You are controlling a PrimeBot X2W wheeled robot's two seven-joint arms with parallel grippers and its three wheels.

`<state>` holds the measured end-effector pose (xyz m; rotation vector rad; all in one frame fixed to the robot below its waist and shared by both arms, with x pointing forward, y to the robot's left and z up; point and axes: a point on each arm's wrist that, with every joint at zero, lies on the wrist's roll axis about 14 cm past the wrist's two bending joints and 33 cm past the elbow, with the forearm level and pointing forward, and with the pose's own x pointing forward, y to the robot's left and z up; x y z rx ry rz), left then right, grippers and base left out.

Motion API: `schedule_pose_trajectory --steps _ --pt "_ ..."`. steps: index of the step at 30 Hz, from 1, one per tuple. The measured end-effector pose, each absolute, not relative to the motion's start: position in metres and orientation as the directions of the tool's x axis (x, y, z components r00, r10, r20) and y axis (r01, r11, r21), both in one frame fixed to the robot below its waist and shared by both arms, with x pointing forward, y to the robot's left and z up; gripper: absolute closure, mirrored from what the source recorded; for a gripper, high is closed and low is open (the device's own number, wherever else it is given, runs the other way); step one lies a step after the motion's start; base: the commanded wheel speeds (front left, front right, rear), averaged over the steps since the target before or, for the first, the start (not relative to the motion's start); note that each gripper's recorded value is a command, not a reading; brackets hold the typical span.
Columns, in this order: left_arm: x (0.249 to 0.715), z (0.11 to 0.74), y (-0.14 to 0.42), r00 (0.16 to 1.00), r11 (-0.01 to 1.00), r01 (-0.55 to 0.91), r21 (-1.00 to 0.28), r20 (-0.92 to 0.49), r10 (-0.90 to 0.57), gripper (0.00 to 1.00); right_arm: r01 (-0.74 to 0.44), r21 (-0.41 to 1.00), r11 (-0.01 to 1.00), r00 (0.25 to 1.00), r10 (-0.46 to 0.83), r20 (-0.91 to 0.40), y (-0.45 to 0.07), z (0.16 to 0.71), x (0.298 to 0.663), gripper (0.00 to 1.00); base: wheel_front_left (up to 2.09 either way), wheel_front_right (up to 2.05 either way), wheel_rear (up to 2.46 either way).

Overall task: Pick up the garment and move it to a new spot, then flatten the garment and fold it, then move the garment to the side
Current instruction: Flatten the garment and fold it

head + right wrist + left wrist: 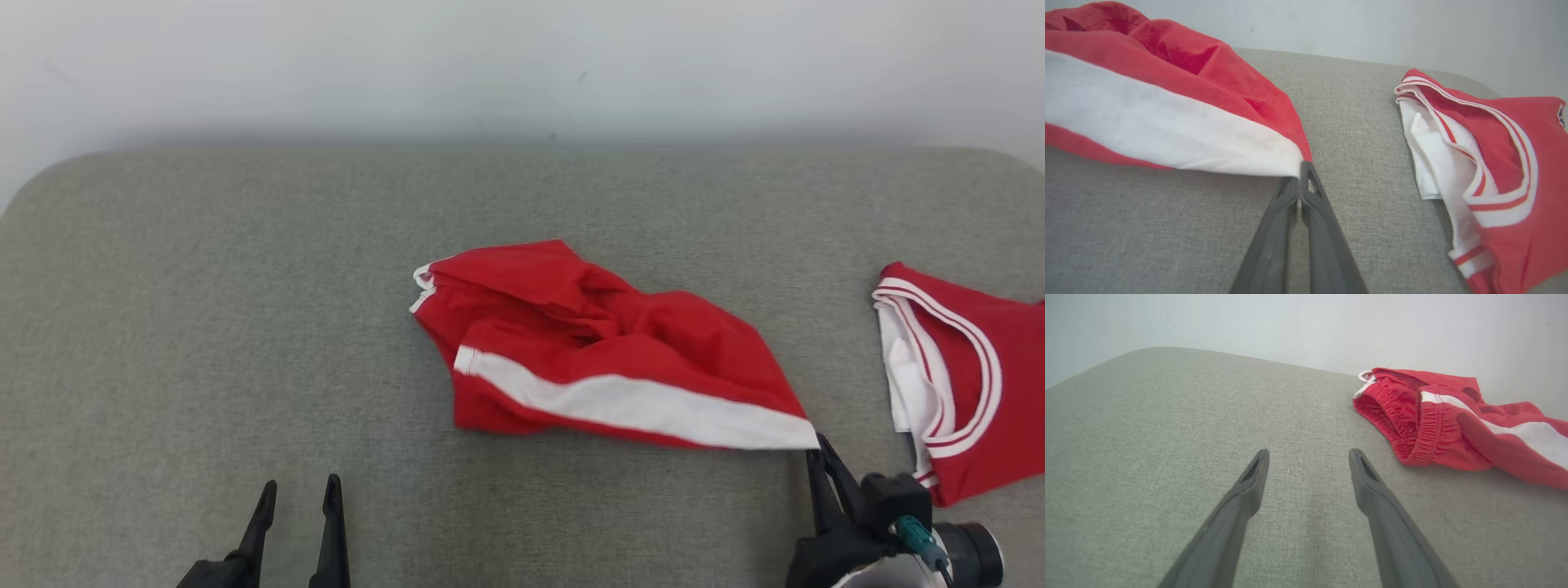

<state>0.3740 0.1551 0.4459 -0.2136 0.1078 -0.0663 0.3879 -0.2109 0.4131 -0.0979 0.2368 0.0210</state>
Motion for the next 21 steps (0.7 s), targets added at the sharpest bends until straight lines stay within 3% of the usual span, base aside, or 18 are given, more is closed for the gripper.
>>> schedule_pose_trajectory --steps 1,11,21 --pt "0.375 0.447 0.153 0.992 0.974 0.062 -0.216 -0.095 -0.084 0.00 -0.026 -0.103 0.994 0.971 0.001 -0.240 -0.215 0.412 0.384 0.00 0.00 0.00 0.00" --pt "0.374 0.452 0.142 0.990 0.971 0.095 -0.218 -0.082 -0.116 0.00 0.056 -0.102 0.993 0.972 -0.078 -0.222 -0.238 0.418 0.360 0.00 0.00 0.00 0.00" --pt "0.377 0.455 0.123 0.982 0.961 0.159 -0.225 -0.069 -0.178 0.00 0.052 -0.047 0.998 0.984 -0.059 -0.170 -0.226 0.431 0.365 0.00 0.00 0.00 0.00"
